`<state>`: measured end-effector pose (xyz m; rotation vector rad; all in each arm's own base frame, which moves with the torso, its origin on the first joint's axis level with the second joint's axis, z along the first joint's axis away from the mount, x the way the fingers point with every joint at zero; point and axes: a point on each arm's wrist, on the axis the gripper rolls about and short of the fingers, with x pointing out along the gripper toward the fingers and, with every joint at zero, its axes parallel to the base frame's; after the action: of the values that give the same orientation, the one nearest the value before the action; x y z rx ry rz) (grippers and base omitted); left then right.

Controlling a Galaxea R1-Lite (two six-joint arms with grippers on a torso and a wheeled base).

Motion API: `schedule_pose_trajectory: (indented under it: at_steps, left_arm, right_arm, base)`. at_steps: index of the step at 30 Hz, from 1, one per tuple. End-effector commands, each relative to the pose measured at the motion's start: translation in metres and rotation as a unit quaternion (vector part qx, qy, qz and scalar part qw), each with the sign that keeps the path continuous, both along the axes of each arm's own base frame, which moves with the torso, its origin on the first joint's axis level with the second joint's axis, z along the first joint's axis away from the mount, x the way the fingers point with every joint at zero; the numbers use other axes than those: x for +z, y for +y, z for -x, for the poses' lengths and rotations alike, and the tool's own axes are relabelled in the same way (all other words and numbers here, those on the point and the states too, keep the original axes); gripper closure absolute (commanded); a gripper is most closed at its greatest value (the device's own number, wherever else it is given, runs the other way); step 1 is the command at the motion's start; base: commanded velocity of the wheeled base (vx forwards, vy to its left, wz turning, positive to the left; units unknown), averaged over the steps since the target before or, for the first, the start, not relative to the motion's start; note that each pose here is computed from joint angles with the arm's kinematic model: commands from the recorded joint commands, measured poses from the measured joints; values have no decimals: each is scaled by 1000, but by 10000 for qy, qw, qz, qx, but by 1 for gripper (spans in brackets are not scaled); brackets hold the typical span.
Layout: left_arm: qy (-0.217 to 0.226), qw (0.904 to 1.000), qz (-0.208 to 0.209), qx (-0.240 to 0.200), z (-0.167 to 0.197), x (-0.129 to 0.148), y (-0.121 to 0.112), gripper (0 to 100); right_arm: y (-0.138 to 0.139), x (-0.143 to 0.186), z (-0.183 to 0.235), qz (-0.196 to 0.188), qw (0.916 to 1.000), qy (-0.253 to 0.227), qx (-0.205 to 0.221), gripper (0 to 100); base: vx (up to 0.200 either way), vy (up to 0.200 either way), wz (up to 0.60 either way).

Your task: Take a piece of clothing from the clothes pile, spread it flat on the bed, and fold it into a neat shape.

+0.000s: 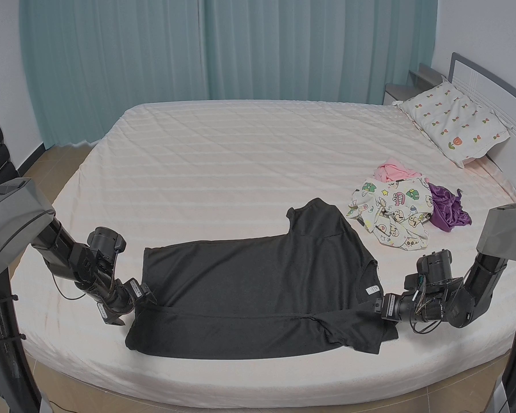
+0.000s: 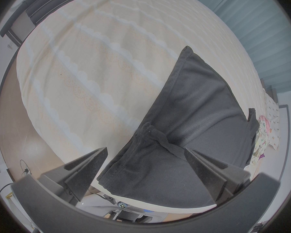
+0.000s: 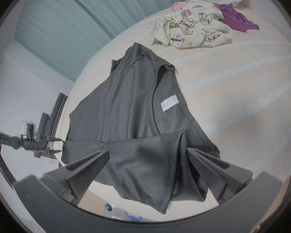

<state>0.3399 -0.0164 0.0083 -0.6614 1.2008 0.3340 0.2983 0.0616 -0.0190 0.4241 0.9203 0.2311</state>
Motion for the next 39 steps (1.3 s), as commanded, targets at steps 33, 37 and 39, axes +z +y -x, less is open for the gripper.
schedule_pose_trajectory:
  at_steps: [33, 37, 39]
  left_arm:
    - [39, 10000, 20, 30, 2, -3, 0, 0]
    - [32, 10000, 20, 30, 2, -2, 0, 0]
    - [39, 10000, 20, 30, 2, -3, 0, 0]
  right_arm:
    - [-14, -13, -22, -493, 9952, -445, -719, 100]
    - [-15, -16, -25, -501, 9950, -458, -739, 100]
    - [-18, -16, -27, -509, 9944, -514, -772, 100]
  base:
    - [0, 0, 0]
    - [0, 0, 0]
    - [0, 0, 0]
